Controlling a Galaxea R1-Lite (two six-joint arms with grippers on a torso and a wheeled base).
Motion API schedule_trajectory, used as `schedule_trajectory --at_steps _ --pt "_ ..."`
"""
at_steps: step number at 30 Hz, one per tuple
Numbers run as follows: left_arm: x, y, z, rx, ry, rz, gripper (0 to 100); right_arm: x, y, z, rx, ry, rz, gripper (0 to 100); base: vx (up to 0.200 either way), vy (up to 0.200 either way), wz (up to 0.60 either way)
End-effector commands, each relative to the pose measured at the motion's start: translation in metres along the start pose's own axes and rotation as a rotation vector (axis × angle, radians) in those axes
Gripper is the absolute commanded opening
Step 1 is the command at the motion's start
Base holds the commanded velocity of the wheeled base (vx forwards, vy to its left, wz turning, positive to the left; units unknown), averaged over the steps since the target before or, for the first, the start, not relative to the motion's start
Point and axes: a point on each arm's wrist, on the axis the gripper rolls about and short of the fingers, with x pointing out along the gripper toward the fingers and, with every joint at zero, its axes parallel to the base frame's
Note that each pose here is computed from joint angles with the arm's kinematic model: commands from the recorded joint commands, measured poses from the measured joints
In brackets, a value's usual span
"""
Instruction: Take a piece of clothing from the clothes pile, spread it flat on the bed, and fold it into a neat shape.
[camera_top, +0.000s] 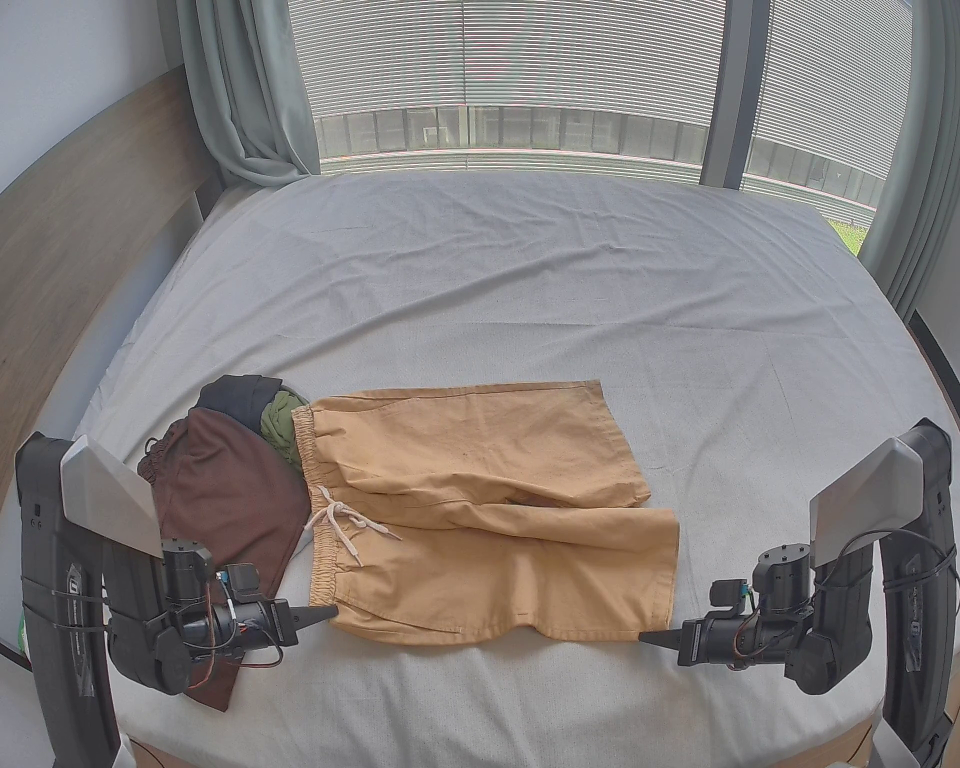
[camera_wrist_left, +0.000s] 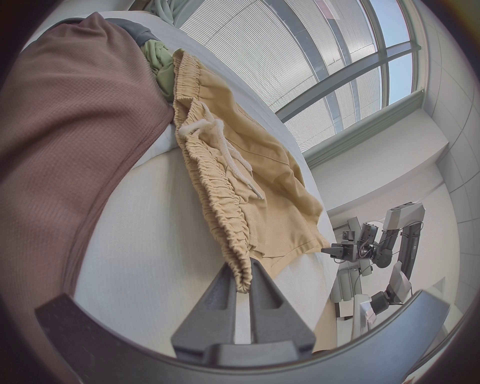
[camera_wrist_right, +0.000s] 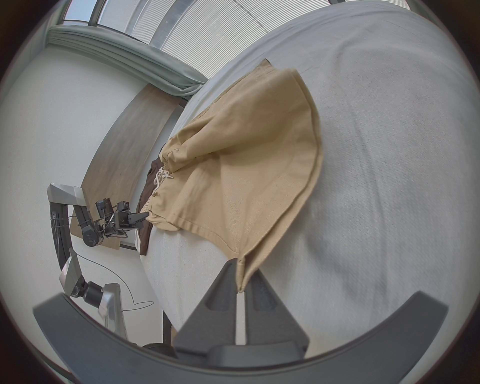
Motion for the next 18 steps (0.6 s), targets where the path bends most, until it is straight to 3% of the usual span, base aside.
schedule_trajectory --at_steps 1,8,18 --pt "-0.030 -0.009 0.002 -0.001 -0.024 -0.003 0 -0.020 0.002 -0.002 0.017 -0.001 -0.020 0 0.000 0.000 0.00" --pt "-0.051 -0.022 -0.011 -0.026 0.012 -0.030 0 -0.027 0.008 -0.010 0.021 0.034 -0.023 0 0.000 0.000 0.00" --pt "-0.049 -0.018 -0.016 -0.030 0.032 -0.025 0 -0.023 0.002 -0.016 0.009 0.059 -0.039 0 0.000 0.000 0.00"
